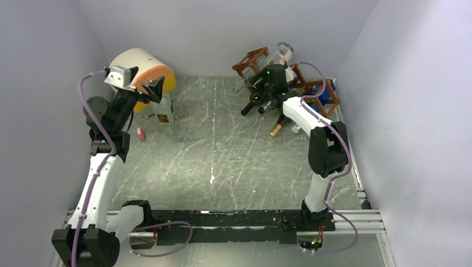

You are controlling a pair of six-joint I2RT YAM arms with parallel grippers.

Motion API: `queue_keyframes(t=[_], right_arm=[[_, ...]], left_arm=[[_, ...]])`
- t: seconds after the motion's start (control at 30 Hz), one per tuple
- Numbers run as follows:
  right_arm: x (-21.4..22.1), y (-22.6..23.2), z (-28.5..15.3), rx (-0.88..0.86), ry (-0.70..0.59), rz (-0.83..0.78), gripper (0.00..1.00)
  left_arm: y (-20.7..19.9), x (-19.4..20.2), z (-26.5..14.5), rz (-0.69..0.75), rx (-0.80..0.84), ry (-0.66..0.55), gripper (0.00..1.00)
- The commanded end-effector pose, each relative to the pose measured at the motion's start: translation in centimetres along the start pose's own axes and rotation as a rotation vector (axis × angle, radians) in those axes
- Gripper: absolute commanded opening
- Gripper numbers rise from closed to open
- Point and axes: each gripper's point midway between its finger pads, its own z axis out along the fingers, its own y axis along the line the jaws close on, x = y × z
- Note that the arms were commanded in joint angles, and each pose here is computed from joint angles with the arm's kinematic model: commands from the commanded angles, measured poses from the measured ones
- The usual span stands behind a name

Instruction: Take the wine bottle off the wine rack

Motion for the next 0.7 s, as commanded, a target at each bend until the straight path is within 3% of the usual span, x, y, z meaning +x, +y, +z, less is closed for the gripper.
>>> queue_keyframes(t=[0.0,0.13,0.23,0.43,0.53,0.6,0.67], right_arm=[[-0.2,-0.2,1.5,-0.001,-0.042,0.056,0.71],[0.0,-0.2,2.0,-0.011,-0.066,0.099,0.64],[0.3,0.0,2.5,-0.034,-0.064,0.112,0.53],[0.5,-0.2,3.0,-0.039,-0.074,0.132,0.60],[0.5,0.0,3.2,-0.061,-0.082,0.152,0.57],[0.4,-0.1,3.3,-0.063,-0.091,0.162,0.53],[0.6,-0.2,3.4,-0.065,-0.089,0.174,0.43]], left_arm=[[-0.6,-1.3,-0.4,0.087,0.008,-0.051,0.99],[-1.2,-1.2,-0.3,0.077,0.031,-0.061,1.00],[-1.6,-0.8,-0.1,0.082,0.049,-0.051,0.98],[-2.3,-0.7,0.0,0.092,0.061,-0.051,0.98],[-2.8,-0.4,0.0,0.096,0.076,-0.048,0.98],[-3.0,-0.2,0.1,0.102,0.080,-0.049,0.97],[-3.0,-0.2,0.0,0.106,0.078,-0.054,0.97]])
